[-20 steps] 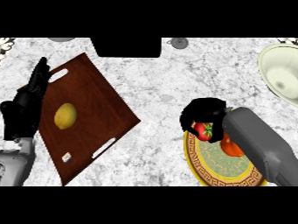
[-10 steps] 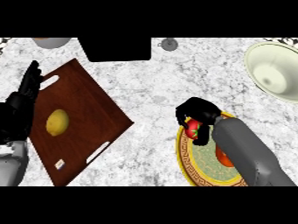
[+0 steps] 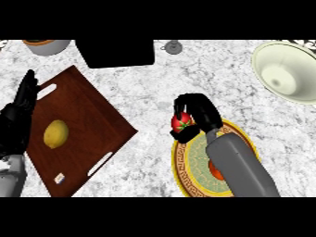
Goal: Pick the tomato from the plate and place it in the bowl
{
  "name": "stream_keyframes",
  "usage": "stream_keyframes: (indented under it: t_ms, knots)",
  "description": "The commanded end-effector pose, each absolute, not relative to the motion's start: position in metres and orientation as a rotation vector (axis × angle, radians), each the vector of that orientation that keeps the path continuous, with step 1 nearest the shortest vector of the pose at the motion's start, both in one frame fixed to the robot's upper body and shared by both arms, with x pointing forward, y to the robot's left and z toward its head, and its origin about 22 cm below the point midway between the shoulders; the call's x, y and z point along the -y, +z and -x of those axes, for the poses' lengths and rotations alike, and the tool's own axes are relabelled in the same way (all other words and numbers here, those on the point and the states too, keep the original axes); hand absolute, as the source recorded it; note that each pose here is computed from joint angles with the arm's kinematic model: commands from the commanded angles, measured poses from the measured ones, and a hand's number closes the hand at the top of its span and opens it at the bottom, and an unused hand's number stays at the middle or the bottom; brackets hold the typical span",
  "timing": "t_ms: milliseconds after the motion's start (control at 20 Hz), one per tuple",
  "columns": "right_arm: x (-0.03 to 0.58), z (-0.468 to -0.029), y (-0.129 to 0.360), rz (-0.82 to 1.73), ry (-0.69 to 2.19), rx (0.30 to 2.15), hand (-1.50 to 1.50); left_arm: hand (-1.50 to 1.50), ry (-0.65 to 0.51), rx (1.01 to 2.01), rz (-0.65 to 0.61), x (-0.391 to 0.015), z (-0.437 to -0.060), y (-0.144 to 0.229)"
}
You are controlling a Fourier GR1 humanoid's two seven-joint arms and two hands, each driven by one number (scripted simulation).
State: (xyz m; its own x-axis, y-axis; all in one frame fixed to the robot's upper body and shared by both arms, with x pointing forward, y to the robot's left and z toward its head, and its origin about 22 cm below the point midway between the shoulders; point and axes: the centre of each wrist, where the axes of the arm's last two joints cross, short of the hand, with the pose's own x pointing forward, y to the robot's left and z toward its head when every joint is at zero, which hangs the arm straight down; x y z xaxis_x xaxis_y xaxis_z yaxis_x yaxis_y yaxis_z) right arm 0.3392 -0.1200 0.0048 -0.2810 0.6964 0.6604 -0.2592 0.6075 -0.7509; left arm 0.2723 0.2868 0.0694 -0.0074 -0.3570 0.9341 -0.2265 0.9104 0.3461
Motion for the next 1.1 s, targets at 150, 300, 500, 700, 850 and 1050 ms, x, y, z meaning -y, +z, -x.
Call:
stream_keyframes:
  t_ms: [150,300,500,700,850,1050]
  knots:
    - [0.147,-0.310,0.057,0.677,0.671,1.599,1.50,0.00,-0.139,1.604,-0.441,-0.289,-0.267,0.071]
    - [0.167,-0.301,0.099,0.761,0.567,1.606,1.50,0.00,-0.137,1.623,-0.424,-0.282,-0.284,0.089]
    - [0.208,-0.278,0.121,0.803,0.440,1.608,1.50,0.00,-0.148,1.628,-0.407,-0.273,-0.272,0.069]
    - [0.257,-0.314,0.117,0.861,0.330,1.593,1.50,0.00,-0.164,1.650,-0.392,-0.260,-0.269,0.069]
    - [0.303,-0.327,0.132,0.878,0.249,1.630,1.50,0.00,-0.159,1.652,-0.401,-0.257,-0.274,0.083]
    - [0.345,-0.335,0.114,0.894,0.176,1.663,1.50,0.00,-0.168,1.661,-0.396,-0.264,-0.285,0.078]
